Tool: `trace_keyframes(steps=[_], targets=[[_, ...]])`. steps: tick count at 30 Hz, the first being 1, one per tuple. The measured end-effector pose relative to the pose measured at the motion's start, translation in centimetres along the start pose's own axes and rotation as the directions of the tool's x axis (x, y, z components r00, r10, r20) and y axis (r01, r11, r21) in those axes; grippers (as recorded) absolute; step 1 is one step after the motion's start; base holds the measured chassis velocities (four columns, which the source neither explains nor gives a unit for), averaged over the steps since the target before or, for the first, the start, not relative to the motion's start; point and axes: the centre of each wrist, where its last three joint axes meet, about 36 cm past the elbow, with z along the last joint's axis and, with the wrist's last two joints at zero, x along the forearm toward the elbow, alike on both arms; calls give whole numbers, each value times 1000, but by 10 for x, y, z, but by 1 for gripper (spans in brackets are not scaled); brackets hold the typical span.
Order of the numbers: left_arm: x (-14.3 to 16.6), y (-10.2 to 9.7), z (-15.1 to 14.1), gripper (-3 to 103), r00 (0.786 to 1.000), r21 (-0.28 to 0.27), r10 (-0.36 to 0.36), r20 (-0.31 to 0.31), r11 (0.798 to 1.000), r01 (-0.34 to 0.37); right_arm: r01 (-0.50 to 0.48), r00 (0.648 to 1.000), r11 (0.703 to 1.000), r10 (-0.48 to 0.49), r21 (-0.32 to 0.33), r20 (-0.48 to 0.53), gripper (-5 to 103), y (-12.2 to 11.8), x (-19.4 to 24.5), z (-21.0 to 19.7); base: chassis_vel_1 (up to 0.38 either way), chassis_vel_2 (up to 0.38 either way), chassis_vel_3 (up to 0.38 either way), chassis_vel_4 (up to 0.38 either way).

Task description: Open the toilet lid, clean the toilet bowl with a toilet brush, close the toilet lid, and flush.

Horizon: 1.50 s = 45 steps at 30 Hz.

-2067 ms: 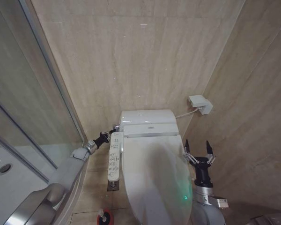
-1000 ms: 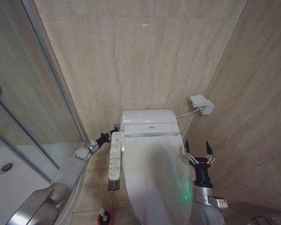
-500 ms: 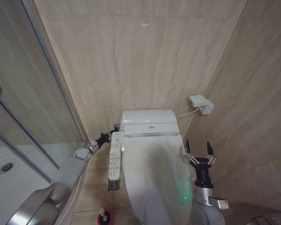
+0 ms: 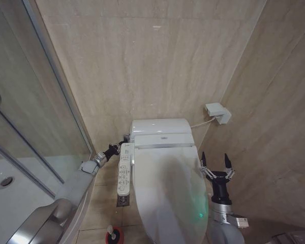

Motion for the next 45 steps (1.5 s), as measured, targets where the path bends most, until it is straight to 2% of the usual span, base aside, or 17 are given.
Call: trace_keyframes(steps=[19, 22, 25, 29, 32, 36, 39, 40, 41, 42, 43, 45], targets=[[2, -4, -1, 0, 1000, 4, -10, 10, 1000, 10, 4, 1000, 1000, -4, 7, 3, 100, -3, -2, 0, 0, 0, 0, 0], [4, -6, -3, 0, 1000, 5, -11, 27, 1000, 11, 4, 1000, 1000, -4, 8, 3, 100, -4, -2, 0, 0, 0, 0, 0], [10, -10, -13, 0, 996, 18, -43, 83, 999, 42, 5, 1000, 1000, -5, 11, 3, 100, -5, -3, 0, 0, 0, 0, 0], [16, -15, -20, 0, 989, 38, -76, 123, 997, 72, 5, 1000, 1000, -5, 12, 2, 100, -6, -2, 0, 0, 0, 0, 0], [38, -17, -27, 0, 976, 87, -143, 165, 988, 130, 7, 1000, 1000, -7, 15, 1, 100, -8, -2, 1, 0, 0, 0, 0], [55, -17, -34, 0, 963, 106, -185, 194, 980, 167, 8, 1000, 1000, -8, 15, 2, 100, -8, -2, 1, 0, 0, 0, 0], [78, -16, -55, 0, 921, 151, -304, 244, 950, 274, 9, 1000, 1000, -9, 14, 8, 100, -7, -3, 0, 0, 0, 0, 0], [87, -20, -64, 0, 892, 193, -373, 254, 924, 331, 8, 1000, 1000, -8, 15, 10, 100, -7, -3, -1, 0, 0, 0, 0], [87, -20, -64, 0, 892, 193, -373, 254, 924, 331, 8, 1000, 1000, -8, 15, 10, 100, -7, -3, -1, 0, 0, 0, 0], [94, -22, -70, 0, 875, 222, -412, 255, 905, 362, 7, 1000, 1000, -8, 16, 11, 100, -8, -3, -1, 0, 0, 0, 0], [105, -27, -80, 0, 851, 263, -464, 248, 877, 401, 7, 1000, 1000, -7, 18, 14, 100, -8, -4, -2, 0, 0, 0, 0], [126, -35, -95, 0, 818, 326, -527, 230, 834, 445, 9, 1000, 1000, -9, 20, 18, 100, -9, -5, -3, 0, 0, 0, 0]])
